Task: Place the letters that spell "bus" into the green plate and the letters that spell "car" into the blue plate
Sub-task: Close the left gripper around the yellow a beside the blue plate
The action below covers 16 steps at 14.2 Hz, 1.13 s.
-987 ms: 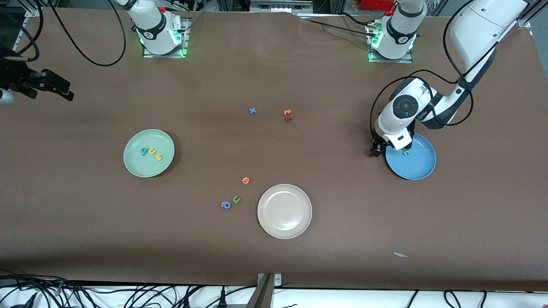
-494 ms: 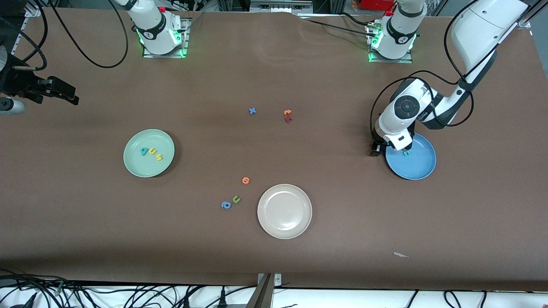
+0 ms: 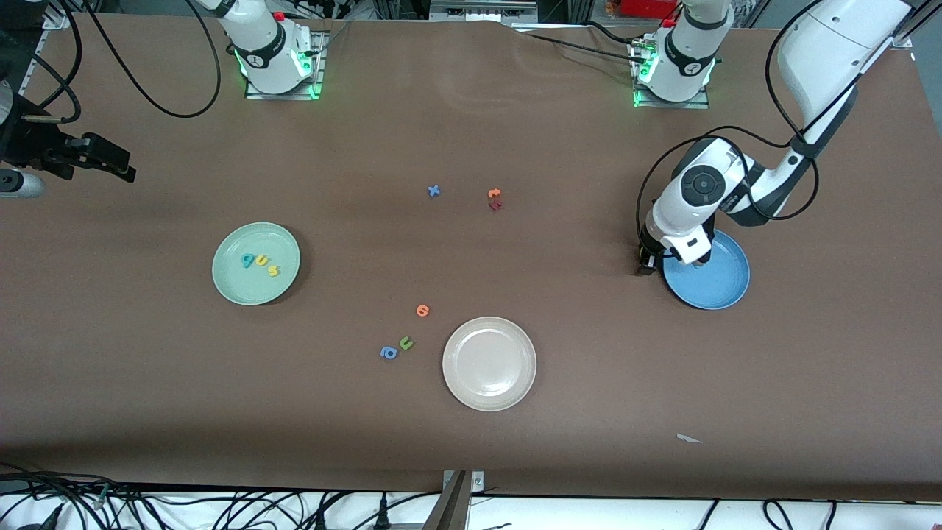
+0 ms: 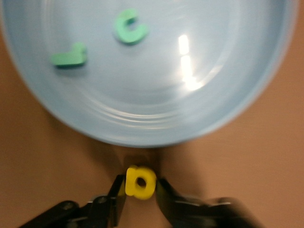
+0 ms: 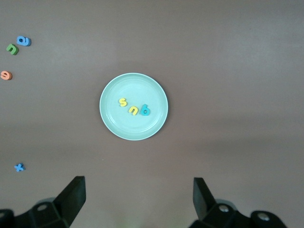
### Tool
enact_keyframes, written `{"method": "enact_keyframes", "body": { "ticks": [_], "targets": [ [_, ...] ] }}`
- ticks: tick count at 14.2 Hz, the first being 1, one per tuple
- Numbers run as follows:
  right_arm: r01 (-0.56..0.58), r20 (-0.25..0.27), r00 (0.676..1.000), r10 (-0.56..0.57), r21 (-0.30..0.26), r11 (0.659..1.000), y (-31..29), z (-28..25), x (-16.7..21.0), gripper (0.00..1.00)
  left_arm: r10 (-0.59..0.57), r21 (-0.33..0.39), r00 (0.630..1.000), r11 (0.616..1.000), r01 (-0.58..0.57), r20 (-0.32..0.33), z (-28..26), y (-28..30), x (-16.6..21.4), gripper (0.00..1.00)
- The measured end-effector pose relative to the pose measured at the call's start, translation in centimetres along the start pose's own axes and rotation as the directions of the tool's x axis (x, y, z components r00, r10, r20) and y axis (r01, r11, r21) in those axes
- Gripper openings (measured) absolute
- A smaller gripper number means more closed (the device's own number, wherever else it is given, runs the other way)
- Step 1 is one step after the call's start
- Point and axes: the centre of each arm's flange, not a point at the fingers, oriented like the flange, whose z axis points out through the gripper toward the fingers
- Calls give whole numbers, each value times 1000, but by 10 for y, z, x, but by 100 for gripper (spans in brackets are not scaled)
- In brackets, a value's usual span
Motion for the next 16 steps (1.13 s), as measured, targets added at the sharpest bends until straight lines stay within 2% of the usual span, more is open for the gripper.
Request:
{"method": "enact_keyframes", "body": {
  "ticks": [1,4,8,11,14,15,16],
  "targets": [
    [0,-1,1000,0,0,1000,0,0,0,100,0,-29,1000,1000,0,4,-11,11,-2,27],
    [4,-1,1000,-4,0,1000,-2,1,1,100,-13,-76,1000,997,14,12,-37,31,4,3],
    [5,-1,1000,-5,-4,1000,-2,1,2,100,-10,-54,1000,998,11,9,-45,30,26,1],
    [7,-2,1000,-7,-4,1000,-3,1,2,100,-3,-41,1000,999,4,10,-41,27,25,10],
    [8,-1,1000,-8,-5,1000,-3,1,2,100,3,-30,1000,1000,-3,11,-38,23,22,39],
    [8,-1,1000,-8,-5,1000,-3,1,2,100,5,-24,1000,1000,-5,11,-36,21,21,46],
    [8,-1,1000,-8,-5,1000,-4,1,2,100,8,-16,1000,1000,-8,12,-33,18,20,46]
  ]
}}
